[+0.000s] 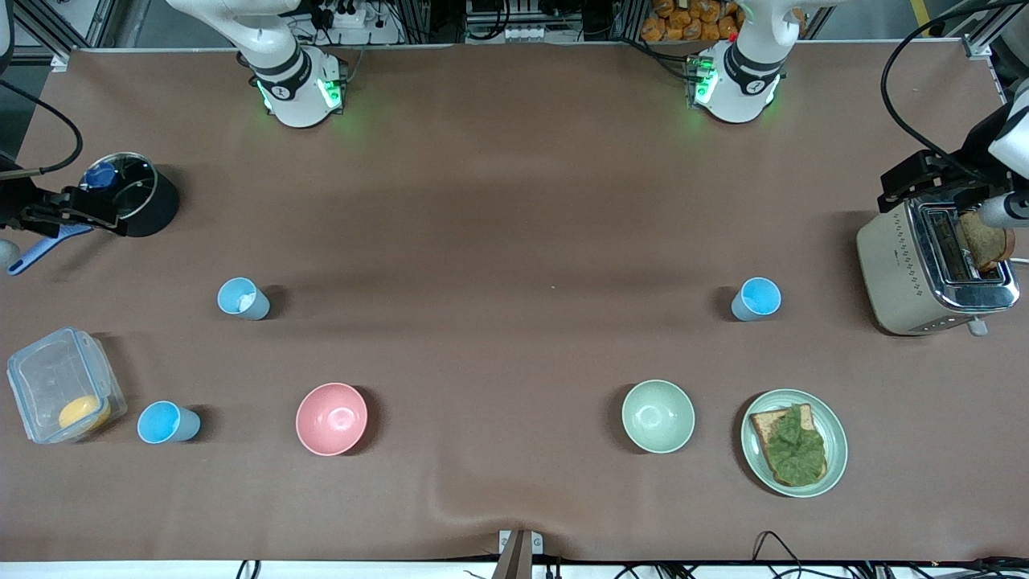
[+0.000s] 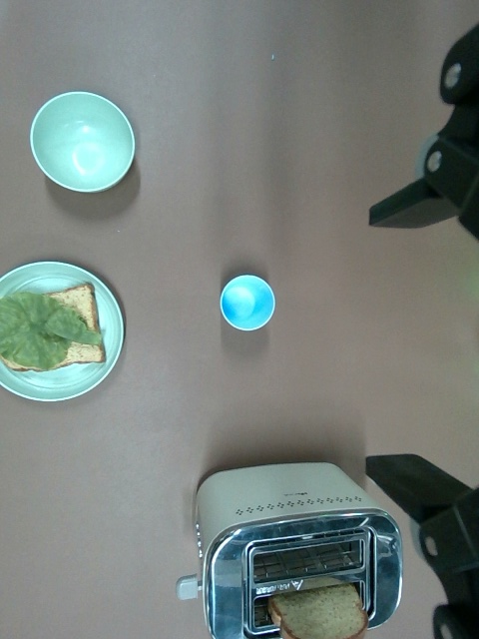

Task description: Stack blue cups with both arms

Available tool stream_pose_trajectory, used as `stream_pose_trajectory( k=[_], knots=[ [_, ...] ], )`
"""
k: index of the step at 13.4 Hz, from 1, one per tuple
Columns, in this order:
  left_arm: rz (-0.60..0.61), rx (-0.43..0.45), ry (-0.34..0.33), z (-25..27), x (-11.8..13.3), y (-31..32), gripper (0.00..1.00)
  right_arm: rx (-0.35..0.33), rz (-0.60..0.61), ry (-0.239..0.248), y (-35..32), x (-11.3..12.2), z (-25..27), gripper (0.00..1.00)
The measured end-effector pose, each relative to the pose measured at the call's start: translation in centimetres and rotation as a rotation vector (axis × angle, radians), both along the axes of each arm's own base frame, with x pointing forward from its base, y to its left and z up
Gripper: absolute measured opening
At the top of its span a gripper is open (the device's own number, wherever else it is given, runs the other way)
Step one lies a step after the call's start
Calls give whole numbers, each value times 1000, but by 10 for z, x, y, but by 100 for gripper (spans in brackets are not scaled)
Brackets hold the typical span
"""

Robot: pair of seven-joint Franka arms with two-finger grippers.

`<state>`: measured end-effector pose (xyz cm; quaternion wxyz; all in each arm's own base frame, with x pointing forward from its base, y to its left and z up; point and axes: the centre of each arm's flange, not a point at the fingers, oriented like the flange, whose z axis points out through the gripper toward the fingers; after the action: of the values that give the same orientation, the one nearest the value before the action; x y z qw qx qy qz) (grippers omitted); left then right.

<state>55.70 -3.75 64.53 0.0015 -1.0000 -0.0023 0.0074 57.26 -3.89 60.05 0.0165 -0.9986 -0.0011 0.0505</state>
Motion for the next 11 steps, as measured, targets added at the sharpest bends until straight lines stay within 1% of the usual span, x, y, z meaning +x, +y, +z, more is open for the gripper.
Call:
stream_pose_trajectory(
  k=[6,11],
  knots=[
    [-3,1,15,-11,1,-2,100,1,0,11,0,-1,-4,100],
    [-4,-20,31,-18,-1,-4,100,3,10,43,3,2,-19,100]
  ],
)
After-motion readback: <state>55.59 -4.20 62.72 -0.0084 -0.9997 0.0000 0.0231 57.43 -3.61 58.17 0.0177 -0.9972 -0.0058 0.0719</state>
